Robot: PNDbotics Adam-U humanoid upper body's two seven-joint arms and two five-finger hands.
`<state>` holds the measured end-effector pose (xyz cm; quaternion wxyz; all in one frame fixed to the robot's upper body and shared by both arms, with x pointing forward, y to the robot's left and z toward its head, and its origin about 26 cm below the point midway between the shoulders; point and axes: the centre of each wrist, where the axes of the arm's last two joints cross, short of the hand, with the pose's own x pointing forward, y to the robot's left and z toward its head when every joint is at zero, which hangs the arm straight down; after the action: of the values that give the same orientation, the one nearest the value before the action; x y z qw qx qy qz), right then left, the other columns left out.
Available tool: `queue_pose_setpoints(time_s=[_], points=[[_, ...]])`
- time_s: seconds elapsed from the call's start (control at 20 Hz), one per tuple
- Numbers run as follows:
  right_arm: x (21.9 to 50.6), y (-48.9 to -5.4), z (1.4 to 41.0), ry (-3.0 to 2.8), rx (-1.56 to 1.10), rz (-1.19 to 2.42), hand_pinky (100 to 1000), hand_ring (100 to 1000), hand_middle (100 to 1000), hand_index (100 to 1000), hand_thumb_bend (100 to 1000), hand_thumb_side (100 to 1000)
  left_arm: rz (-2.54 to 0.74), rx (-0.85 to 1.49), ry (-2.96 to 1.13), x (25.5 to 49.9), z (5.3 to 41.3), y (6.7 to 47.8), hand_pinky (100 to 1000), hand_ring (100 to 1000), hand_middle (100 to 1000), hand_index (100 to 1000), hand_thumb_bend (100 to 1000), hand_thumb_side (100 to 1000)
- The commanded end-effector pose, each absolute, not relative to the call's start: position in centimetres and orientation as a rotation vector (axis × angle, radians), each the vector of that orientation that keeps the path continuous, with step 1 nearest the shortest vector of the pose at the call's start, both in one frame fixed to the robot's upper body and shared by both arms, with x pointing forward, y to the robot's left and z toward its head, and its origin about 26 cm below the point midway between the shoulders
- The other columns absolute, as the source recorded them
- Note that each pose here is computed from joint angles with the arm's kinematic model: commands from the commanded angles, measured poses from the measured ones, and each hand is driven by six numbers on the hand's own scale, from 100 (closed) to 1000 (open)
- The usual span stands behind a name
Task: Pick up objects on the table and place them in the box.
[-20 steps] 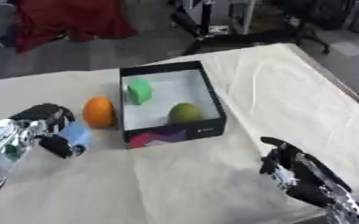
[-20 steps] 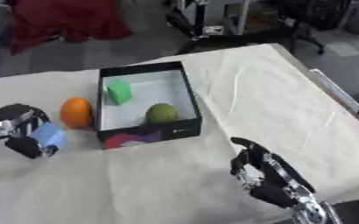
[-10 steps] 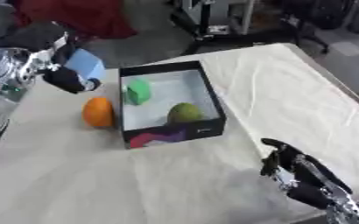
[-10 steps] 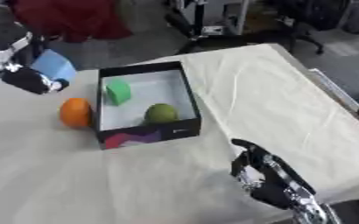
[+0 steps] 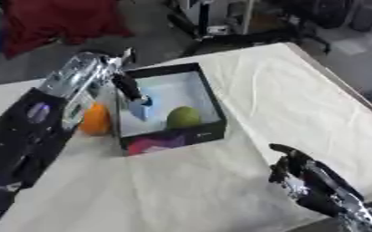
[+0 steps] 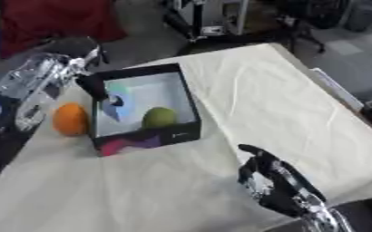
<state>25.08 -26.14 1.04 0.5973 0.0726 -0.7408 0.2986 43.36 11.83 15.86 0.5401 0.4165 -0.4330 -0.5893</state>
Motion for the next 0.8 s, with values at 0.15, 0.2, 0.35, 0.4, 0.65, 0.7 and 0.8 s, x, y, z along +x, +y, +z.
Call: queue_pose_setpoints(time_s=[0.15,0.2,0.35,0.4,0.65,0.7,0.8], points=[[25.3,-26.2,1.6,-1.737,0.170,0.699,837,556,483,924,100,470,-1.324,1.068,-1.085,44.4,15.6,12.8,674,634,710,835,1000,461],[25.3,-26.2,1.6,-1.736,0.169,0.699,837,556,483,924,100,470,-1.307,1.080,-1.105,44.4,16.3,13.3,672,630,707,834,1000,457],[25.3,-26.3,1.6,-1.734,0.164,0.699,837,556,483,924,100,470,-1.243,1.106,-1.168,44.0,19.4,15.0,659,616,697,831,1000,452],[25.3,-26.3,1.5,-1.733,0.163,0.699,837,557,484,924,100,470,-1.216,1.119,-1.188,43.8,20.7,15.7,659,613,695,830,1000,451],[25.2,-26.4,1.5,-1.728,0.157,0.697,836,556,483,924,100,470,-1.161,1.119,-1.056,44.3,23.1,20.4,691,634,709,831,921,396],[25.2,-26.5,1.5,-1.728,0.156,0.697,836,557,483,924,100,470,-1.160,1.102,-0.988,44.8,22.8,21.4,697,636,710,828,896,380],[25.2,-26.5,1.5,-1.728,0.156,0.698,836,557,483,924,100,470,-1.155,1.052,-0.857,45.8,21.2,23.0,705,648,715,825,875,350]])
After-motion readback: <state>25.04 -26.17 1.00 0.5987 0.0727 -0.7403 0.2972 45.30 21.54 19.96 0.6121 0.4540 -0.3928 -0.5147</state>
